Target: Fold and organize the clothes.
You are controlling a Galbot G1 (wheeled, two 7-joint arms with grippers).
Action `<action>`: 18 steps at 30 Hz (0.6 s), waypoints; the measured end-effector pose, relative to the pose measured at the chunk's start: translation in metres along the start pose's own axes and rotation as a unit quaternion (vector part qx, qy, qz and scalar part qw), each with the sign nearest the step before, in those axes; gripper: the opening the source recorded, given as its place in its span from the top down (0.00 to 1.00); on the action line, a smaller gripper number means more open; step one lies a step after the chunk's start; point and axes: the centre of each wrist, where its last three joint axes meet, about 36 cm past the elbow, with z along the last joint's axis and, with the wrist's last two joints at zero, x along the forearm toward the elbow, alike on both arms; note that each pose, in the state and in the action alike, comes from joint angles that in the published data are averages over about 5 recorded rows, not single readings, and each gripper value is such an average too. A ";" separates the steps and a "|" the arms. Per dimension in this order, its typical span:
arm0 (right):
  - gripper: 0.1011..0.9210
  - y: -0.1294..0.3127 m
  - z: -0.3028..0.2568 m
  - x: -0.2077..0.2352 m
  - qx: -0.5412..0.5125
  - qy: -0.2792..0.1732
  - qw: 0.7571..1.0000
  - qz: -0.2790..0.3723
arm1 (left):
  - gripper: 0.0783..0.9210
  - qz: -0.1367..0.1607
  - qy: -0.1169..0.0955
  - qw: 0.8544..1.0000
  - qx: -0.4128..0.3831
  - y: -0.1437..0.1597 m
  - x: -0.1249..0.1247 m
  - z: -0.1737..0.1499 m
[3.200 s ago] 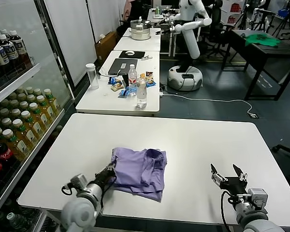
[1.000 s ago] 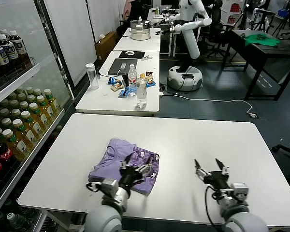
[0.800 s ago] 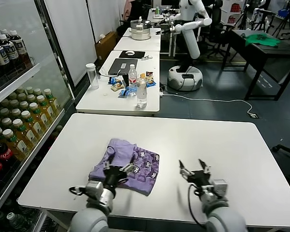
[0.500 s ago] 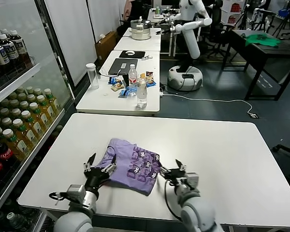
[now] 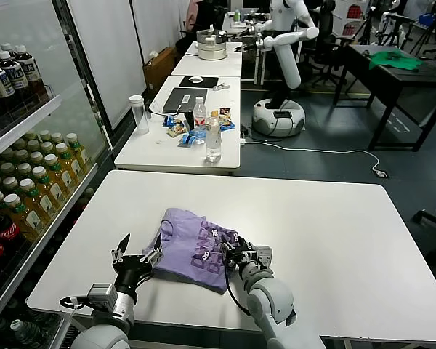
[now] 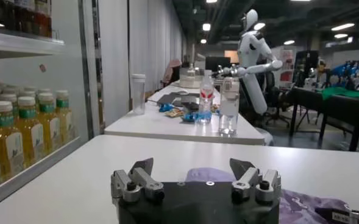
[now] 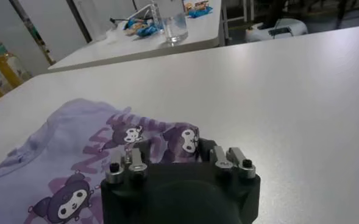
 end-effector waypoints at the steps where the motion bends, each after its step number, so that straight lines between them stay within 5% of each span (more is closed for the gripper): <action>1: 0.56 0.000 0.000 -0.001 -0.001 0.001 1.000 0.000 | 0.12 0.000 0.000 1.000 0.000 0.000 0.001 0.000; 12: 0.92 -0.020 -0.007 -0.012 0.019 -0.004 1.000 0.014 | 0.12 -0.002 0.002 1.000 0.005 -0.001 0.007 0.002; 18: 0.95 -0.048 -0.025 -0.019 0.060 -0.013 0.998 0.032 | 0.12 0.001 0.005 1.000 0.007 -0.004 0.012 0.004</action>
